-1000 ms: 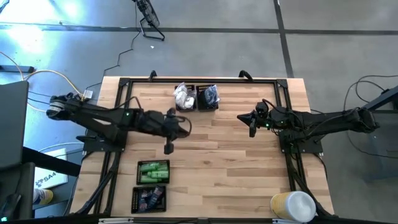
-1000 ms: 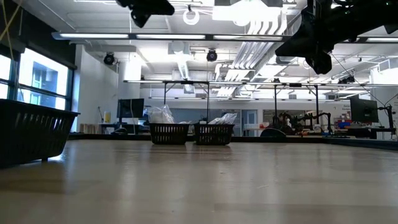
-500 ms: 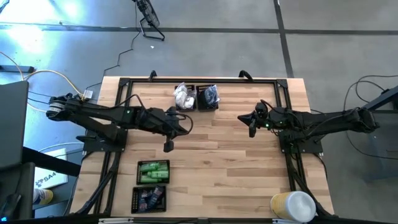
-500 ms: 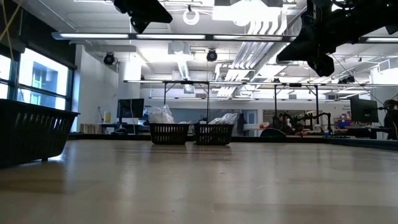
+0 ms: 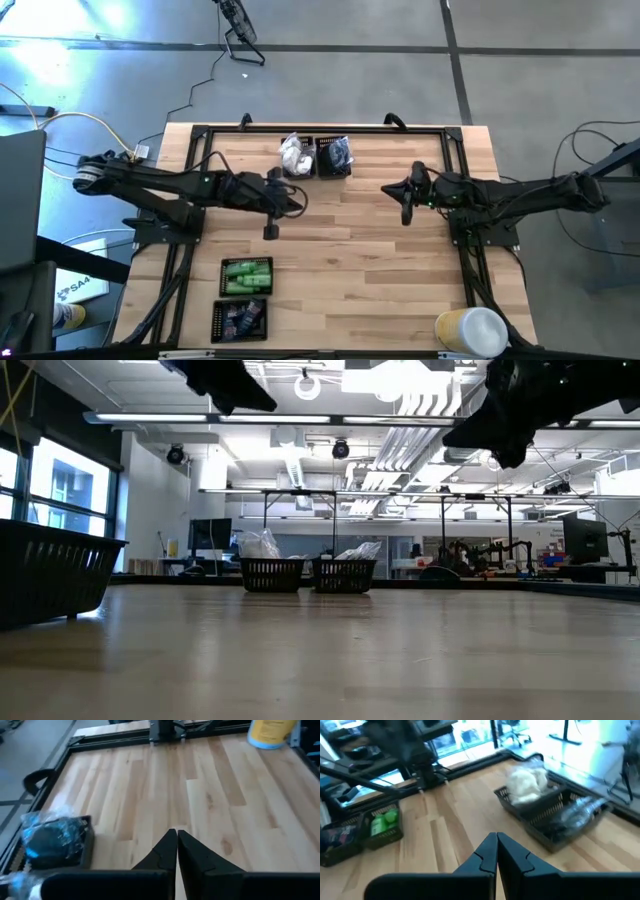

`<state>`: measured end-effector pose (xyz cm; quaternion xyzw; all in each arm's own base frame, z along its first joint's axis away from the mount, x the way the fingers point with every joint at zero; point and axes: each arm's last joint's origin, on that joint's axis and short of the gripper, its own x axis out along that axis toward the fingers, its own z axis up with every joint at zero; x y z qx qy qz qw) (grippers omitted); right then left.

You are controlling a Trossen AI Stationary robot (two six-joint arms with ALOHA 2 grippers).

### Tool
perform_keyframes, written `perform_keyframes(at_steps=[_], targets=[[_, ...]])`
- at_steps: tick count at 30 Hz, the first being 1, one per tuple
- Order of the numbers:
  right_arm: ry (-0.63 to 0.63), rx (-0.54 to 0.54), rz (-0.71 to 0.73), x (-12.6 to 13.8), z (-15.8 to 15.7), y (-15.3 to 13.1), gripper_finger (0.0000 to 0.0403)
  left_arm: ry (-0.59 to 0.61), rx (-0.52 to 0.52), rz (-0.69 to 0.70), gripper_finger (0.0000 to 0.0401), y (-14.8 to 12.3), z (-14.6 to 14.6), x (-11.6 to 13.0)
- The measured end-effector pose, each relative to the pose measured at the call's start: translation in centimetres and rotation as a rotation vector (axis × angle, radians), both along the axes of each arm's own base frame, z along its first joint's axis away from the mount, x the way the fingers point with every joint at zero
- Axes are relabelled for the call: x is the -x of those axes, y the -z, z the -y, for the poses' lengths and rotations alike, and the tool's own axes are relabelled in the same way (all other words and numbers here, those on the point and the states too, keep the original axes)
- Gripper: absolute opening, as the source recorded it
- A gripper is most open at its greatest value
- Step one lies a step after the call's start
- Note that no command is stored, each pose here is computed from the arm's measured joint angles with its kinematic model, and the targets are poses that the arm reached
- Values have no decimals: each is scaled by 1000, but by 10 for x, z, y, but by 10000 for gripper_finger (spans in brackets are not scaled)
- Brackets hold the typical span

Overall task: Pick & Place Travel size toiletries
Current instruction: Return to Home Position

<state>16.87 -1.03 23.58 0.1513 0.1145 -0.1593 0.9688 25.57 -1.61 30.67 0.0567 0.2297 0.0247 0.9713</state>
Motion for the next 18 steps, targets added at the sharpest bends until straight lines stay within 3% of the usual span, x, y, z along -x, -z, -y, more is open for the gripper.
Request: perform_keyframes(at_steps=[8, 18], targets=[[-59, 107, 27, 2, -4, -6, 3, -3, -2, 70, 10, 12, -5, 25], [-66, 153, 157, 24, -4, -26, 3, 6, -18, 213, 10, 15, -9, 89]])
